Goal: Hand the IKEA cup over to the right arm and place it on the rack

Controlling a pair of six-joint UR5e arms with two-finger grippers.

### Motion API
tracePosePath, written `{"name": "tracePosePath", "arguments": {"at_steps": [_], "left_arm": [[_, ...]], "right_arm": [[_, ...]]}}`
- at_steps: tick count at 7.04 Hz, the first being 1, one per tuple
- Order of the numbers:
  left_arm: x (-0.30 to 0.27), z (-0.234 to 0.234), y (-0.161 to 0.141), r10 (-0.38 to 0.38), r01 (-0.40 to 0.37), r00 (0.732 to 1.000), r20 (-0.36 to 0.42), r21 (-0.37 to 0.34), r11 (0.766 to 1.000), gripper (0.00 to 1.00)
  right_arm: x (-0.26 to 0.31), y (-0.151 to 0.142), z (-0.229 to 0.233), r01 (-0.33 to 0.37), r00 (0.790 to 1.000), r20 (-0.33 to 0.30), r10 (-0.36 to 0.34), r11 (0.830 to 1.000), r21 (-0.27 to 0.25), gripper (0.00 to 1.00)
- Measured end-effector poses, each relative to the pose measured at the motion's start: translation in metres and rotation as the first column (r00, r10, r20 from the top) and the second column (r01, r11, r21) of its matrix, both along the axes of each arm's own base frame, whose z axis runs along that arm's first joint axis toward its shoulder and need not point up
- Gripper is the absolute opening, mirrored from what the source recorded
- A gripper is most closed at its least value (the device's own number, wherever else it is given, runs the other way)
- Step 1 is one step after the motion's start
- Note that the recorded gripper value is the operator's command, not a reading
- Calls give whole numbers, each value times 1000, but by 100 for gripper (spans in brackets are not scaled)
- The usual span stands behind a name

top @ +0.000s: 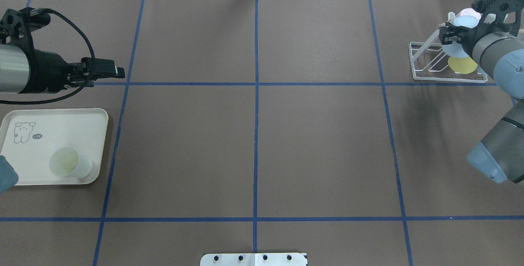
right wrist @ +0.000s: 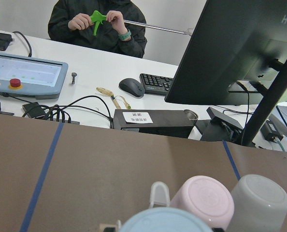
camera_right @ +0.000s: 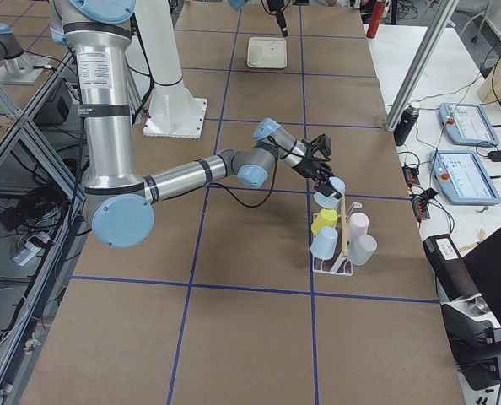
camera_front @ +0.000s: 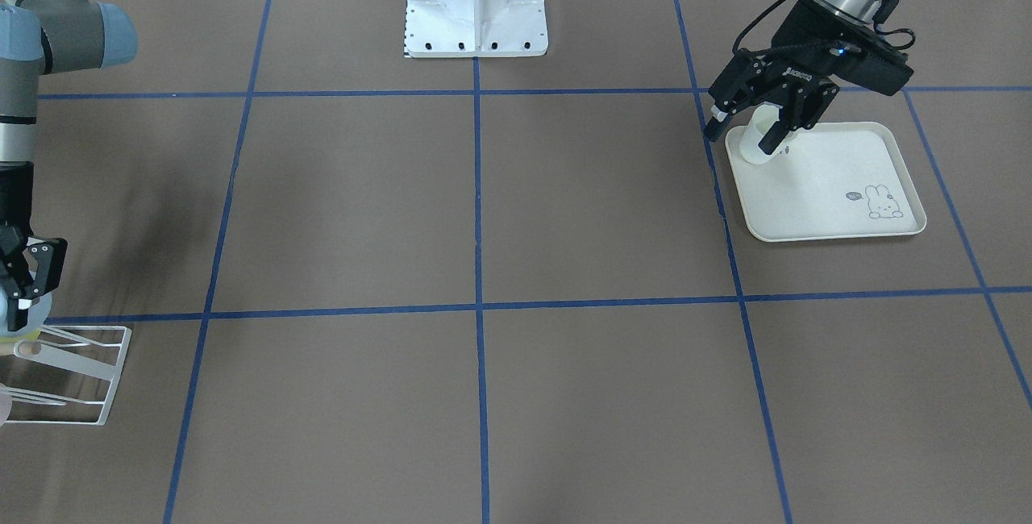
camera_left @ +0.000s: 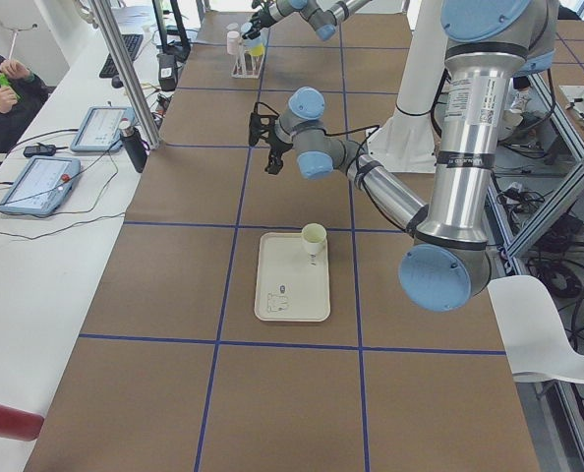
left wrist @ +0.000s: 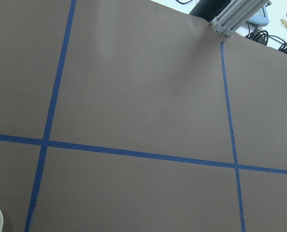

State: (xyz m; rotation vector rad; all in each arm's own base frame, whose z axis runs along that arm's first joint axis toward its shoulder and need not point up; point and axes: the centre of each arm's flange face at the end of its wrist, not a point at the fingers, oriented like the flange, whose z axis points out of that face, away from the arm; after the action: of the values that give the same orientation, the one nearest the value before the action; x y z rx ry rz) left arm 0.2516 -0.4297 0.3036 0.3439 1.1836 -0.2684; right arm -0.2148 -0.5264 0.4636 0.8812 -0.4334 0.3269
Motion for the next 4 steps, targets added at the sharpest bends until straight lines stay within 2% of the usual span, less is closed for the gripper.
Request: {"name": "tracePosePath", "arguments": {"at_steps": [4], "left_arm": [[0,-1,0,-1,1,1000,-2,-1,1000,100]], "right_arm": [[-8,4,6,24,1000,1,-24,1000,-13,0]]}}
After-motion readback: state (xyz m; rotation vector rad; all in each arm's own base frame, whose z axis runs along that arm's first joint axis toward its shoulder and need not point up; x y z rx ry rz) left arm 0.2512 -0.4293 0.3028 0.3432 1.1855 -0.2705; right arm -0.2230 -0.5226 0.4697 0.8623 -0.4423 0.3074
